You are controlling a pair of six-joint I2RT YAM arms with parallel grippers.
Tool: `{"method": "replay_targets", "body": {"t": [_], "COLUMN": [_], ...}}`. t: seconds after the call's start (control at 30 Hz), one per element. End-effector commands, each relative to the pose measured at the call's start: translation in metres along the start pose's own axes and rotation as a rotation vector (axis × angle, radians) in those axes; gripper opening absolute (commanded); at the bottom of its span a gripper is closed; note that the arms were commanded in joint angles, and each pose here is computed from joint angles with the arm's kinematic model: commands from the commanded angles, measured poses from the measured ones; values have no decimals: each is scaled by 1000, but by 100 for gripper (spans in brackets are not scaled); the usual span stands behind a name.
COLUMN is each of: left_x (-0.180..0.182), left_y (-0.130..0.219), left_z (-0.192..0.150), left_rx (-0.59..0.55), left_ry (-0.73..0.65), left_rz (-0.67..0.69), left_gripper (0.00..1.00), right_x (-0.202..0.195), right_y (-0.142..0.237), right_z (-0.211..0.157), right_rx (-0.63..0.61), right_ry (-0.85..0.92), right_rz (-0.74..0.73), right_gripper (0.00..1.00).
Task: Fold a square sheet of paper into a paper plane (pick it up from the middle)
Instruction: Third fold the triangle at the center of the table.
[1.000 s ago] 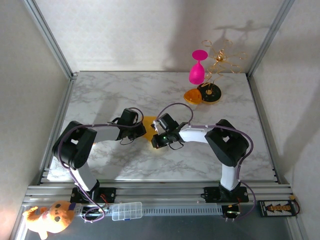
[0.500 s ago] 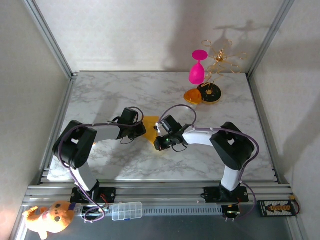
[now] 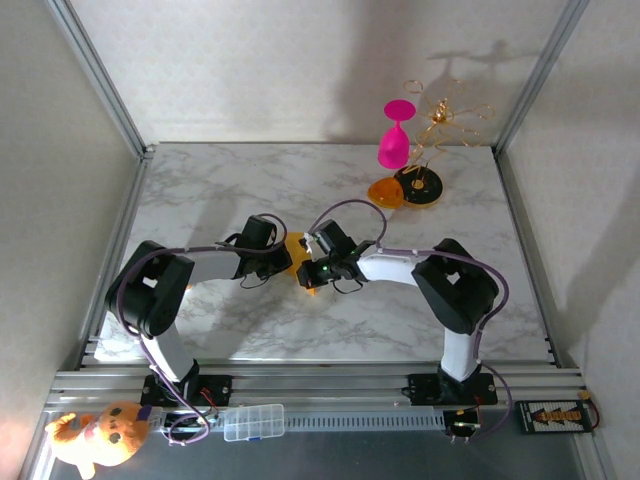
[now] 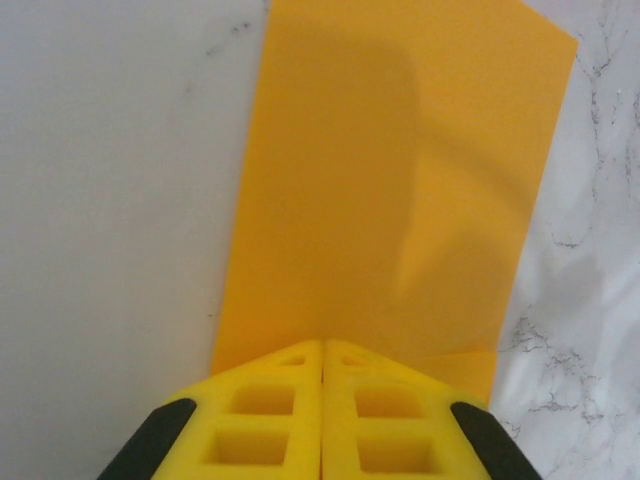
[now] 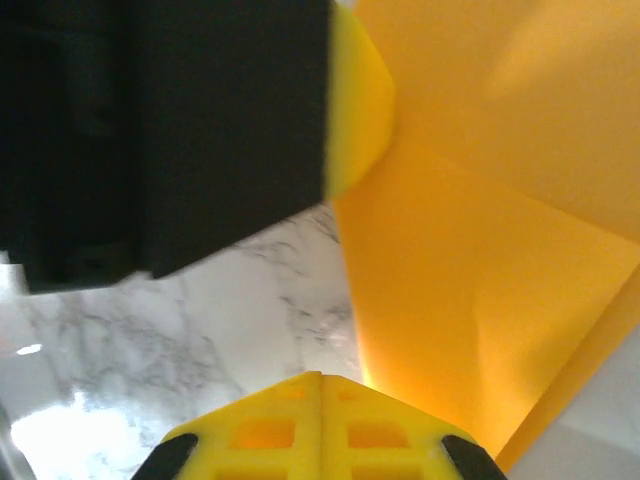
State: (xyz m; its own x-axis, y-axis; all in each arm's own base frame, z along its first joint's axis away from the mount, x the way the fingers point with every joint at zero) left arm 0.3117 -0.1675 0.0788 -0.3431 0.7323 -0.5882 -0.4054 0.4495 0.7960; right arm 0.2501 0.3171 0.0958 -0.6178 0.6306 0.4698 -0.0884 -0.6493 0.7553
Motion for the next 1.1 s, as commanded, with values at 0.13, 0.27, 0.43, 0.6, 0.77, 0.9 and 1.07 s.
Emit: {"method": "replay_targets", "body": {"t": [0.13,0.27,0.43,0.6,0.77,0.9,1.07], "left_x": [6,-24,-38,-23,-20,-16,-12], "left_y": [1,21,46,36,21,10,3], "left_z": [2,6,-1,-17,-30,-32,-30], "left_rx": [-9,-28,-74,-37,9,31,29], "left_ry": [18,-47,-103,-76,-76,-68,-67], "left_rz": [59,-104,-237,-207,-190,-176,-121], "left_gripper": [7,14,19,14,10,8,8], "right_x": [-13,-22,-27,-28,-29,-29,-31], "right_y": [-13,-20,-22,-23,-23,-23,-24], "right_z": [-15,-29,-37,-37,-39,-40,-43], "right_rx": [71,131,162,164,170,171,176], "right_ry": [-62,-77,-84,-93,-99,-104,-106], "right_rz": [-73,-111,-129,-129,-127,-125,-127], "right_gripper": [1,1,0,0,0,0,0]}}
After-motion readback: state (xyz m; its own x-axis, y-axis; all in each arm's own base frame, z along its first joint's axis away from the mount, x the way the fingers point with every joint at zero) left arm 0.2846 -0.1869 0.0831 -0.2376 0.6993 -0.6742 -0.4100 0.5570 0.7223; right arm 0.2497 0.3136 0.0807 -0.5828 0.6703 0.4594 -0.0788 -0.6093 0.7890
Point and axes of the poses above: each hand's point on the last joint's axis, 136 mm out from that joint toward the fingers, its own y axis back along the fingers, its own x axis along the line the jaws close on, z = x × y, the point moved 8 cm from there along y, back along the fingers, and after that the axes turned 9 degrees about y, right-handed, at the moved point
